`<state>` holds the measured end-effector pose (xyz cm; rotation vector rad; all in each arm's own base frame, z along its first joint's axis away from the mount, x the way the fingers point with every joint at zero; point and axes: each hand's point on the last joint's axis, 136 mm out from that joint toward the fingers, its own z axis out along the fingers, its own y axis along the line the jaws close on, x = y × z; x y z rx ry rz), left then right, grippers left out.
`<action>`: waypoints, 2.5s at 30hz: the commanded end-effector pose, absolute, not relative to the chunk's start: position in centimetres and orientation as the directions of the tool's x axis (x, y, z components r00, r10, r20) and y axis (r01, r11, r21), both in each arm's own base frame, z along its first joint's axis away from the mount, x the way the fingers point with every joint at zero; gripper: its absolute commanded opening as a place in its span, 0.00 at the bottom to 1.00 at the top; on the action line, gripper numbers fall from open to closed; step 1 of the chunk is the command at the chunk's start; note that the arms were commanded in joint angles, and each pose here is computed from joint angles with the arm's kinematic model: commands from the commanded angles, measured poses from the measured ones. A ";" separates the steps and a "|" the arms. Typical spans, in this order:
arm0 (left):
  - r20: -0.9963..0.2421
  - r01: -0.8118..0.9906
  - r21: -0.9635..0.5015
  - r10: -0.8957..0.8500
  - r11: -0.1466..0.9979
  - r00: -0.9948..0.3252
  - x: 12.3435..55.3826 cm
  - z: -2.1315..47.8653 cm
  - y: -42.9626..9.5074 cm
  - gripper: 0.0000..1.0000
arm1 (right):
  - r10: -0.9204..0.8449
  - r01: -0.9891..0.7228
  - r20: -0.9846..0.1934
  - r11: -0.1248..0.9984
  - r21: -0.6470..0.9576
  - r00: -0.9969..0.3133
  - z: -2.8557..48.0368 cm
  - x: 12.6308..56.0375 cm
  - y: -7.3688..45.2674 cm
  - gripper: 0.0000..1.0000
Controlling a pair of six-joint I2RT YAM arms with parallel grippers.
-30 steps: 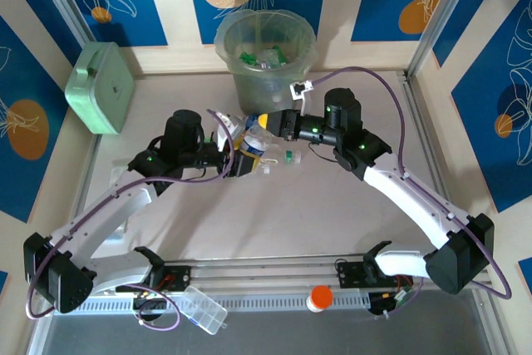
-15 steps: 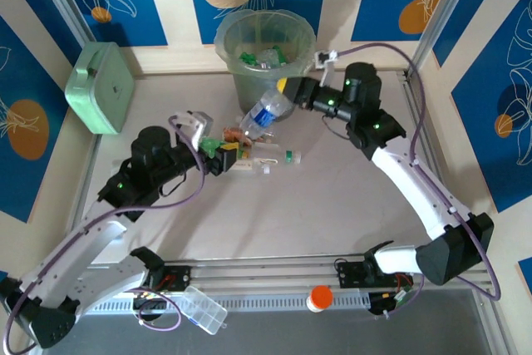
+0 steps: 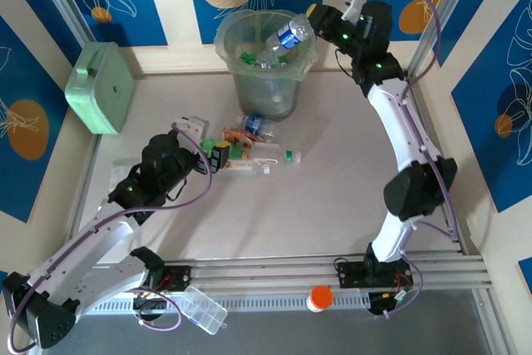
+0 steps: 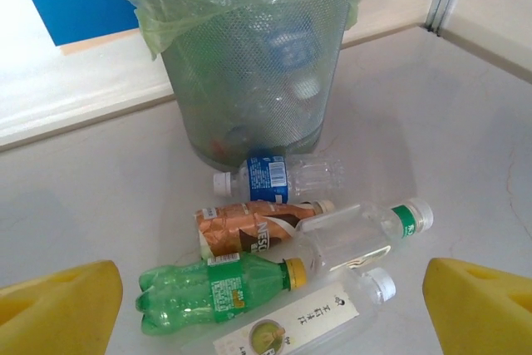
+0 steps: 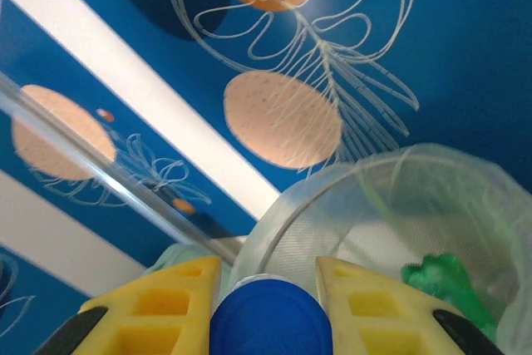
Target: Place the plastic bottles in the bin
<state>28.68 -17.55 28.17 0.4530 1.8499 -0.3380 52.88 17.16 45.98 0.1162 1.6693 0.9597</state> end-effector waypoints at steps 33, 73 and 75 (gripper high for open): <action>-0.947 0.439 0.043 0.176 0.897 -0.267 30.1 27.0 -17.8 0.95 | 0.448 -0.392 -0.815 0.721 0.572 -0.367 33.6 67.4 22.8 0.69; -0.420 -0.461 -0.582 -0.733 0.670 -0.535 27.9 20.8 -12.8 0.99 | 0.576 -0.037 -0.719 0.770 0.637 -0.390 32.0 32.1 13.3 0.68; -0.389 -0.517 -0.562 -0.758 0.646 -0.524 28.4 19.9 -12.9 0.99 | 0.604 0.041 -0.686 0.762 0.647 -0.405 29.7 30.4 11.9 0.68</action>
